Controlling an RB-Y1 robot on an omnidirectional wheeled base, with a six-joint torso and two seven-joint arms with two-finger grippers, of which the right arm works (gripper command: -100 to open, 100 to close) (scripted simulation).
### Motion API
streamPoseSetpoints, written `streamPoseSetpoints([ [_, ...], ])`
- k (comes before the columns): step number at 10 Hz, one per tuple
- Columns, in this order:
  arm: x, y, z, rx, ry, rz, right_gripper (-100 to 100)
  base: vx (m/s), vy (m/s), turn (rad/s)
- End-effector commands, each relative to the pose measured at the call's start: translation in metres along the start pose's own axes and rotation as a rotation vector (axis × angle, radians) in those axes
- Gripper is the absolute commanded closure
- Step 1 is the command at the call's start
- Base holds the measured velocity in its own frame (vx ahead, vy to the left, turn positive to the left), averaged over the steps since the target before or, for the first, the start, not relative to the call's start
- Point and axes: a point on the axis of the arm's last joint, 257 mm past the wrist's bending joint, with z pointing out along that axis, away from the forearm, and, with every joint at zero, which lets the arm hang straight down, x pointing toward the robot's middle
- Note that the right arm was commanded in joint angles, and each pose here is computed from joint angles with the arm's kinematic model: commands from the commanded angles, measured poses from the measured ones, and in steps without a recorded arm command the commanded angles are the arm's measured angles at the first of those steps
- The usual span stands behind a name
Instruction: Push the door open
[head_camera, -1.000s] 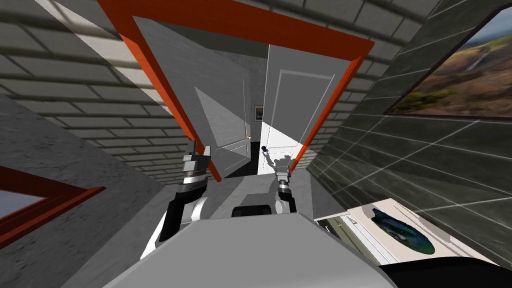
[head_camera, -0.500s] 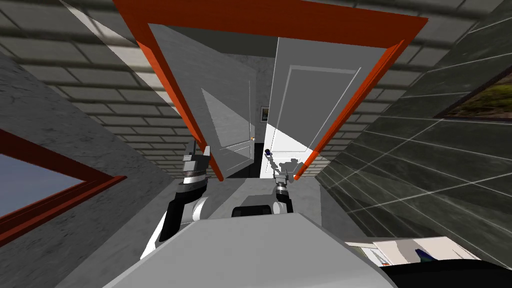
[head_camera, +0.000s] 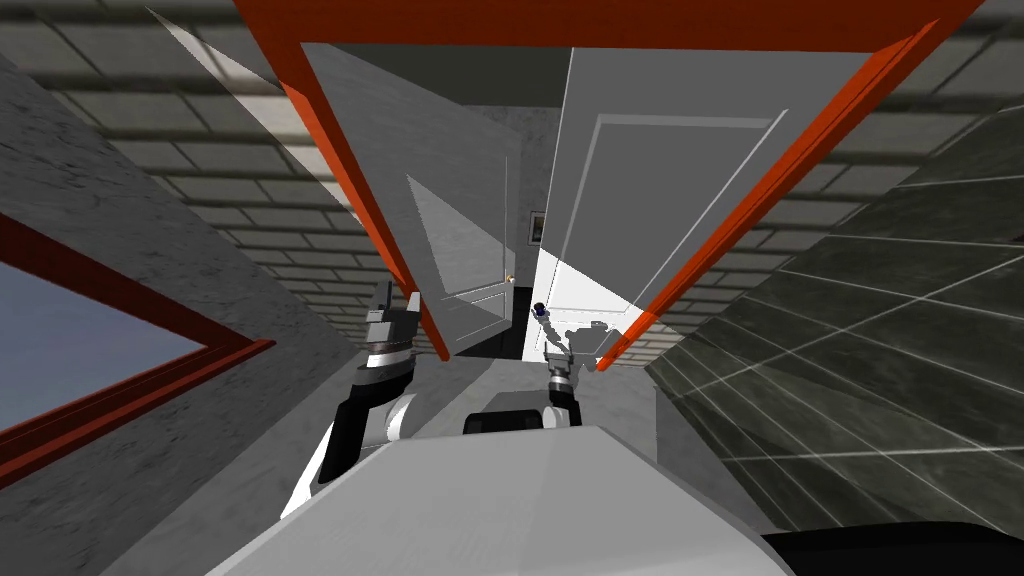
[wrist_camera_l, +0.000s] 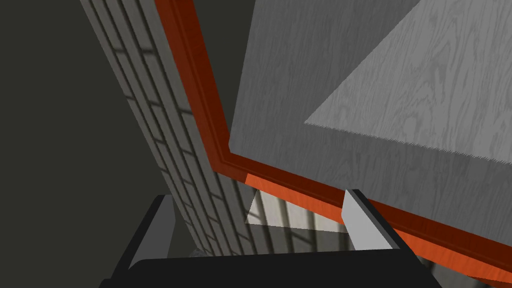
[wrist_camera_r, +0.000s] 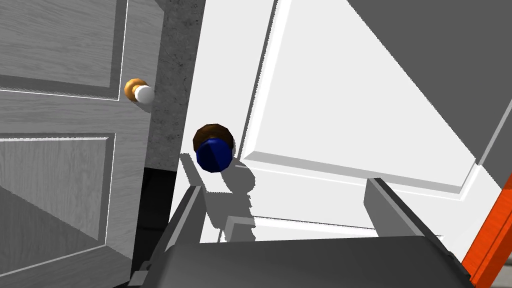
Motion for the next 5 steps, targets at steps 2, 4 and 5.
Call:
streamPoseSetpoints([
  [2,-0.011,-0.006,-0.0046,0.000,-0.027,0.040,-100,0.061,-0.059,0.105],
  [4,-0.023,-0.013,-0.0101,-0.001,-0.057,0.083,-100,0.072,-0.077,0.163],
  [5,-0.026,-0.016,-0.0118,-0.002,-0.066,0.096,-100,0.090,-0.105,0.160],
])
